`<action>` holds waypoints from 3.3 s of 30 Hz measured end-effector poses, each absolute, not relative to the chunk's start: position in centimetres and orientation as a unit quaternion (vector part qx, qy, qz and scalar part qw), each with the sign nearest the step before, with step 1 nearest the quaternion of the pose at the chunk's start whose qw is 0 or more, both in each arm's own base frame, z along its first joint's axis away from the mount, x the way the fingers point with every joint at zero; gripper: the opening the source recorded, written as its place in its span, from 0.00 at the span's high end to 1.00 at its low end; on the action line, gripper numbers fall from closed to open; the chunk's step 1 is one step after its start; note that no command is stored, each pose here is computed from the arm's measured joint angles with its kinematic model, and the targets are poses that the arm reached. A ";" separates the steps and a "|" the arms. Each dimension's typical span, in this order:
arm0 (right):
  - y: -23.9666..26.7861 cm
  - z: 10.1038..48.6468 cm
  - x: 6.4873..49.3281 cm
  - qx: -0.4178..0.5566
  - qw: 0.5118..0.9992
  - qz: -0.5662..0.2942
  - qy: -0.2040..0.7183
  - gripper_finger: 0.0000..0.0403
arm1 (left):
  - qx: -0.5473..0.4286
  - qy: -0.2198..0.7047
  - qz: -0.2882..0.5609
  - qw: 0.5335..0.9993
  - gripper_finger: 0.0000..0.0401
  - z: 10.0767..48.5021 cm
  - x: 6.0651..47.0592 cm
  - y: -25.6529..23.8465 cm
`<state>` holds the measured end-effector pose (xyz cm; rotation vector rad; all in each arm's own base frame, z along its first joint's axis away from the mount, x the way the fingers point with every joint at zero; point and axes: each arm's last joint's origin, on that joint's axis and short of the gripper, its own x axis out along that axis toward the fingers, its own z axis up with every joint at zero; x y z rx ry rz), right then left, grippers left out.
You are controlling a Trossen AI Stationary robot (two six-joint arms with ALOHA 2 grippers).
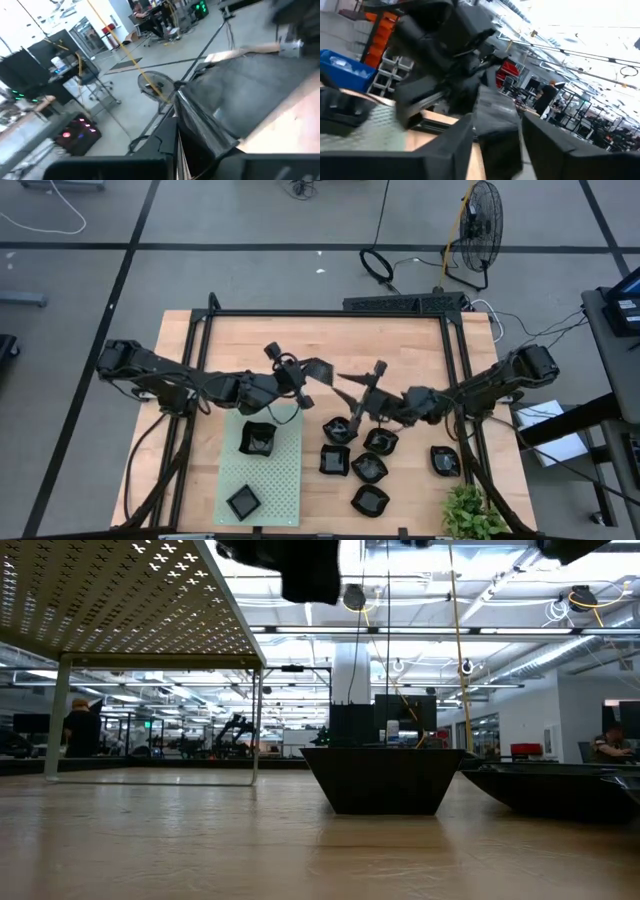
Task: Pick & Place Mini shaped plates
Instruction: Stack the distorted square plate on top of the other distorted square plates on the shelf
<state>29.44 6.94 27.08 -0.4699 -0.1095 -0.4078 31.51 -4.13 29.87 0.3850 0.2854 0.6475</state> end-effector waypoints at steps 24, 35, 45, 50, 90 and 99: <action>9.1 26.8 27.8 -0.250 0.908 -0.335 0.035 0.50 | -0.285 0.413 0.072 0.862 0.98 36.5 20.0 -8.5; 9.1 26.8 27.9 -0.246 0.909 -0.335 0.035 0.50 | -0.273 0.522 0.129 0.798 0.99 34.4 19.5 -8.3; 9.1 26.8 27.9 -0.248 0.909 -0.334 0.036 0.50 | -0.243 0.559 0.087 0.788 0.98 33.6 20.4 -8.5; 9.1 26.8 27.9 -0.247 0.909 -0.334 0.036 0.50 | -0.218 0.580 0.046 0.783 0.98 33.3 20.6 -8.8; 8.5 26.6 28.1 -0.245 0.906 -0.342 0.042 0.50 | 0.000 0.664 -0.085 0.743 0.99 34.8 26.3 -5.3; 8.5 26.6 28.1 -0.247 0.906 -0.342 0.044 0.50 | 0.003 0.715 -0.080 0.694 0.96 32.7 27.5 -5.7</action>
